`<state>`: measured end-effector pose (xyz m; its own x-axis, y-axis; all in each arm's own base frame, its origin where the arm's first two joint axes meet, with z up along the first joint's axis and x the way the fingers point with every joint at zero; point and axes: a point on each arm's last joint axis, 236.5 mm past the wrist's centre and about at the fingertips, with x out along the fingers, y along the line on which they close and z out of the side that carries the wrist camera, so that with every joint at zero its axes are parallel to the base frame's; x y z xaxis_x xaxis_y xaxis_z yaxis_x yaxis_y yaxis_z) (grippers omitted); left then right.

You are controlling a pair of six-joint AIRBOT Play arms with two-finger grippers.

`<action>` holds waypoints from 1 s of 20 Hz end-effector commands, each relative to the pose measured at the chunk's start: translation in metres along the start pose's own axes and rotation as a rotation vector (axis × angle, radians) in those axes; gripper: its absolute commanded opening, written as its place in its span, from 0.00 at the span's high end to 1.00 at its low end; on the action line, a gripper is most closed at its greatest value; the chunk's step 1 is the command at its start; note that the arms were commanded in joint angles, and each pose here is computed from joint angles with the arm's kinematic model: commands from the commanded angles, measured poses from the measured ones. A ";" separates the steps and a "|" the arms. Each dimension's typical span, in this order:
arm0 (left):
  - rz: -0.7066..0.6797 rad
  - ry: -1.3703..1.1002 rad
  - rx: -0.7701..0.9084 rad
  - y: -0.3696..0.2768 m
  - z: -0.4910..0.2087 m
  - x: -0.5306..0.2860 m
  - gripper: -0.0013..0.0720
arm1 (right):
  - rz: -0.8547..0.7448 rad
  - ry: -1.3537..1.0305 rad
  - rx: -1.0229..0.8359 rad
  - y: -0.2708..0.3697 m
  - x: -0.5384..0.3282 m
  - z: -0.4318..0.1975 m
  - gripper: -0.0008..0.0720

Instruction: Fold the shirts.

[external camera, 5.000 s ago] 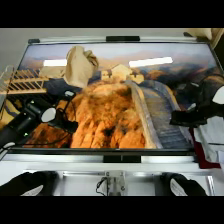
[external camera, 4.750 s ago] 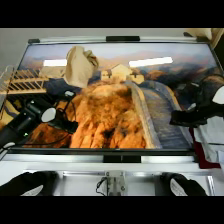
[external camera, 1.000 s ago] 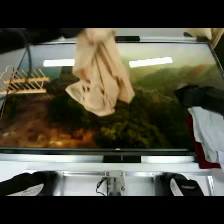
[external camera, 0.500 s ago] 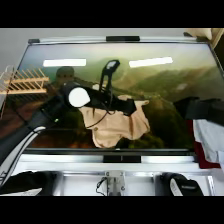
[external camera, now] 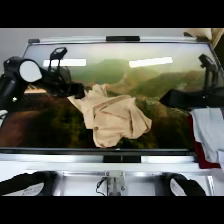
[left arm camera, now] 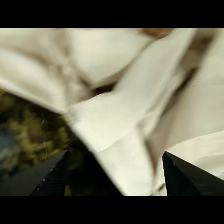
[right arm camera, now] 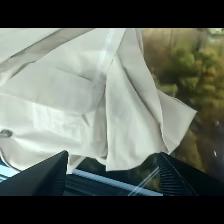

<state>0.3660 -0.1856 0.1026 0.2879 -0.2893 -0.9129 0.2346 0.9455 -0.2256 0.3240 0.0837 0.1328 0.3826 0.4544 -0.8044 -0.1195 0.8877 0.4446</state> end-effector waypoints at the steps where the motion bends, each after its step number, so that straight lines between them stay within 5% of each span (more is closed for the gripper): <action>1: 0.056 0.169 -0.096 0.044 -0.050 0.031 0.00 | 0.039 0.080 0.036 -0.012 0.049 0.008 0.08; 7: -0.153 0.149 -0.305 -0.001 -0.081 0.114 0.00 | 0.009 0.292 -0.085 -0.003 0.139 -0.024 0.08; 12: -0.205 0.074 -0.322 -0.019 -0.064 0.125 0.03 | -0.122 0.533 -0.152 -0.052 0.159 -0.069 0.08; 15: -0.217 0.028 -0.317 -0.025 -0.054 0.126 0.48 | -0.110 0.588 -0.147 -0.054 0.179 -0.081 0.08; 18: -0.222 0.000 -0.324 -0.025 -0.047 0.126 0.71 | -0.049 0.632 -0.127 -0.037 0.203 -0.096 0.08; 19: -0.223 -0.003 -0.323 -0.025 -0.045 0.125 0.88 | -0.023 0.650 -0.117 -0.029 0.210 -0.102 0.11; 20: -0.224 -0.008 -0.322 -0.026 -0.044 0.124 0.90 | -0.013 0.663 -0.118 -0.025 0.214 -0.106 0.35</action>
<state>0.3479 -0.2365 -0.0238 0.2397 -0.4864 -0.8402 -0.0138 0.8637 -0.5039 0.3210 0.1461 -0.0791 -0.1987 0.3292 -0.9231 -0.2402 0.8968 0.3715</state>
